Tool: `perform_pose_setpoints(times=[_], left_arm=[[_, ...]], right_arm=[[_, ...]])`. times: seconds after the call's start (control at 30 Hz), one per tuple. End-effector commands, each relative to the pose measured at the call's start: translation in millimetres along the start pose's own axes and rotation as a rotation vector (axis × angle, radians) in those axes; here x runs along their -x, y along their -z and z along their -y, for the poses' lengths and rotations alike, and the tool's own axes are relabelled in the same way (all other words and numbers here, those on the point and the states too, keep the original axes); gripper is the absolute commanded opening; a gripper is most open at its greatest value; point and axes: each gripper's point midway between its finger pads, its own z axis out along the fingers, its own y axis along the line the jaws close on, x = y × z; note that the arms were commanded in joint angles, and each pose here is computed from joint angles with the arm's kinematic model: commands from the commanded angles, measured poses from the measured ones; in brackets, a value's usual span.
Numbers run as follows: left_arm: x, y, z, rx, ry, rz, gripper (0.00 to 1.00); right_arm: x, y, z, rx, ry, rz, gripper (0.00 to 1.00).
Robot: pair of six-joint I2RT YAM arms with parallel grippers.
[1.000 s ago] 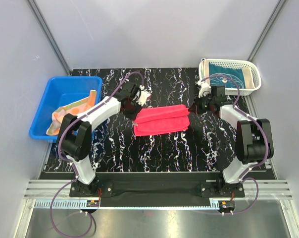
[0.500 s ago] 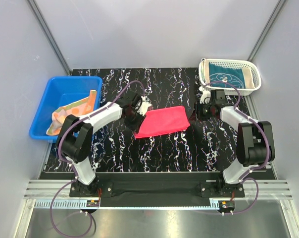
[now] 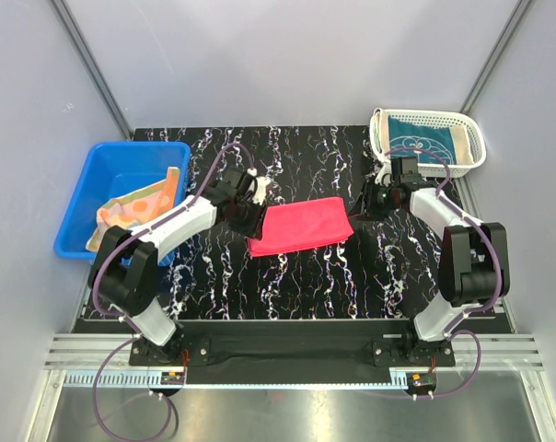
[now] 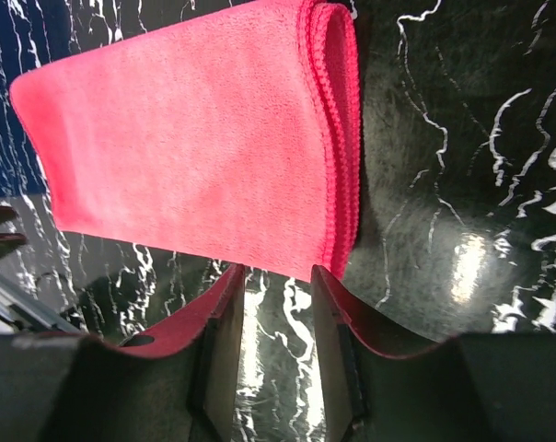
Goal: Fold and stack the towels
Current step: Fold the towel
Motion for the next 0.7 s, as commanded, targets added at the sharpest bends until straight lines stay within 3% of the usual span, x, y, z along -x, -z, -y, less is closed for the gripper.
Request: perform_pose_setpoints(times=[0.0,0.1,0.23,0.37,0.47,0.67], left_arm=[[13,-12,10,-0.062,0.143,0.081,0.36],[-3,-26,10,-0.065,0.185,0.055,0.36],[-33,-38,-9,0.04,0.25,-0.021,0.35],[-37,-29,-31,0.179,0.288,-0.045,0.34],[-31,-12,-35,0.205,0.296,-0.03,0.36],[28,25,-25,0.133,0.318,0.136,0.43]], right_arm=[[8,-9,-13,0.022,-0.059,0.0,0.41],[-7,-24,1,-0.021,-0.107,-0.049,0.4],[-30,-37,25,-0.094,-0.145,-0.088,0.38],[-43,-35,26,-0.089,-0.145,-0.107,0.39],[-36,-23,15,-0.069,-0.122,-0.09,0.41],[-2,2,-2,-0.072,-0.091,0.019,0.48]])
